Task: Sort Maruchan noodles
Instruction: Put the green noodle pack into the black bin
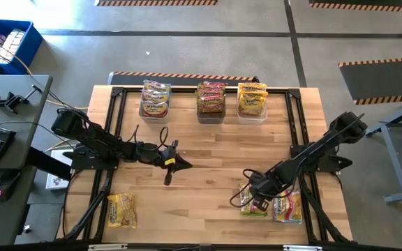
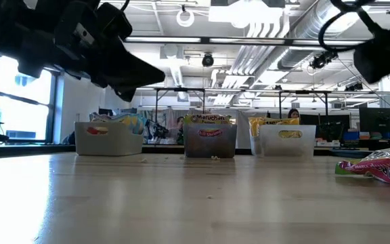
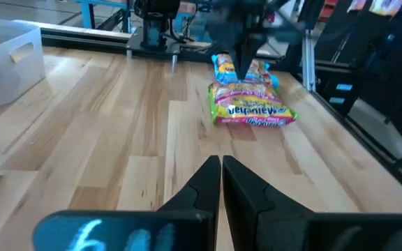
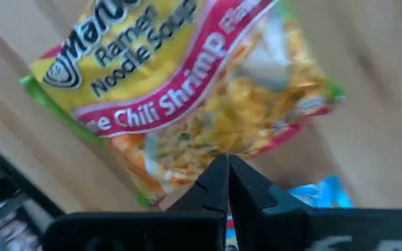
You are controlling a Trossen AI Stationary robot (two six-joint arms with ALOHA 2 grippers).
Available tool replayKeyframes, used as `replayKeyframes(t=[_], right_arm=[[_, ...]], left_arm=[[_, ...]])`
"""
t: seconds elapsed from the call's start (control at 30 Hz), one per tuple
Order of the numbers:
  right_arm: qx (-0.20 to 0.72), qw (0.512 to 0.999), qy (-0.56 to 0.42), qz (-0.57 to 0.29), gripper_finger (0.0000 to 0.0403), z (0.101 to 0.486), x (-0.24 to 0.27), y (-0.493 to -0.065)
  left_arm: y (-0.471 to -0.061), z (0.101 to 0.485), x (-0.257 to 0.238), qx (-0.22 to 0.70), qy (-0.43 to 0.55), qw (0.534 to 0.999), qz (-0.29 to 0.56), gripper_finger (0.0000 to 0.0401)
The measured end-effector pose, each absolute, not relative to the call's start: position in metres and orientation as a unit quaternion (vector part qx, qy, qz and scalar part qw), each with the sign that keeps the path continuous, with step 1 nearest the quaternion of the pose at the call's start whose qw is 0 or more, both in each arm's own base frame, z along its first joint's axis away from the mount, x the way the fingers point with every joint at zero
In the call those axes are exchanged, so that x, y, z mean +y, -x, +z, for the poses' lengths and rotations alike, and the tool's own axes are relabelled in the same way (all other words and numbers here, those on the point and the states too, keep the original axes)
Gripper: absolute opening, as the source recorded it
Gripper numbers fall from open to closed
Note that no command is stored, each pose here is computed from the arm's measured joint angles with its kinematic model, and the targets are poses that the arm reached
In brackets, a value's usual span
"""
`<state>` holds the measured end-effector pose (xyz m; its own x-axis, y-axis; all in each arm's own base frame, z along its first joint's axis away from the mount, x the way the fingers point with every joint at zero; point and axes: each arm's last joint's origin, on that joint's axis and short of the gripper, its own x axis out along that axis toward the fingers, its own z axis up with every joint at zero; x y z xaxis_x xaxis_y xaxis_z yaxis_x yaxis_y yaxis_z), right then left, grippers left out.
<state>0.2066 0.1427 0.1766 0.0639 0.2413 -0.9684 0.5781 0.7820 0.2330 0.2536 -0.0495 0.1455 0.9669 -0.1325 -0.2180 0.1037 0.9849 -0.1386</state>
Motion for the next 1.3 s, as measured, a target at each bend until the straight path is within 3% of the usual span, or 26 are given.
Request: replayKeyframes(t=[0.17, 0.33, 0.57, 0.77, 0.97, 1.13, 1.3], right_arm=[[0.655, 0.671, -0.34, -0.072, 0.0, 0.16, 0.145, -0.208], [0.572, 0.742, -0.349, -0.008, 0.0, 0.155, 0.146, -0.221], [0.49, 0.828, -0.27, 0.03, 0.0, 0.18, 0.147, -0.244], [0.541, 0.79, -0.28, 0.071, 0.0, 0.187, 0.156, -0.239], [0.61, 0.733, -0.3, 0.036, 0.0, 0.168, 0.168, -0.217], [0.612, 0.734, -0.289, 0.054, 0.0, 0.149, 0.18, -0.223], [0.554, 0.778, -0.279, 0.098, 0.0, 0.129, 0.184, -0.25]], left_arm=[[-0.258, 0.15, -0.053, 0.108, 0.067, 0.99, -0.064, 0.0011], [-0.26, 0.154, -0.057, 0.102, 0.067, 0.99, -0.071, 0.0023], [-0.259, 0.153, -0.062, 0.107, 0.072, 0.988, -0.081, 0.0041], [-0.255, 0.149, -0.072, 0.133, 0.087, 0.983, -0.094, 0.0058], [-0.252, 0.146, -0.08, 0.148, 0.085, 0.981, -0.088, 0.0069], [-0.252, 0.146, -0.081, 0.147, 0.084, 0.982, -0.086, 0.0072], [-0.252, 0.146, -0.082, 0.148, 0.087, 0.981, -0.085, 0.0072]])
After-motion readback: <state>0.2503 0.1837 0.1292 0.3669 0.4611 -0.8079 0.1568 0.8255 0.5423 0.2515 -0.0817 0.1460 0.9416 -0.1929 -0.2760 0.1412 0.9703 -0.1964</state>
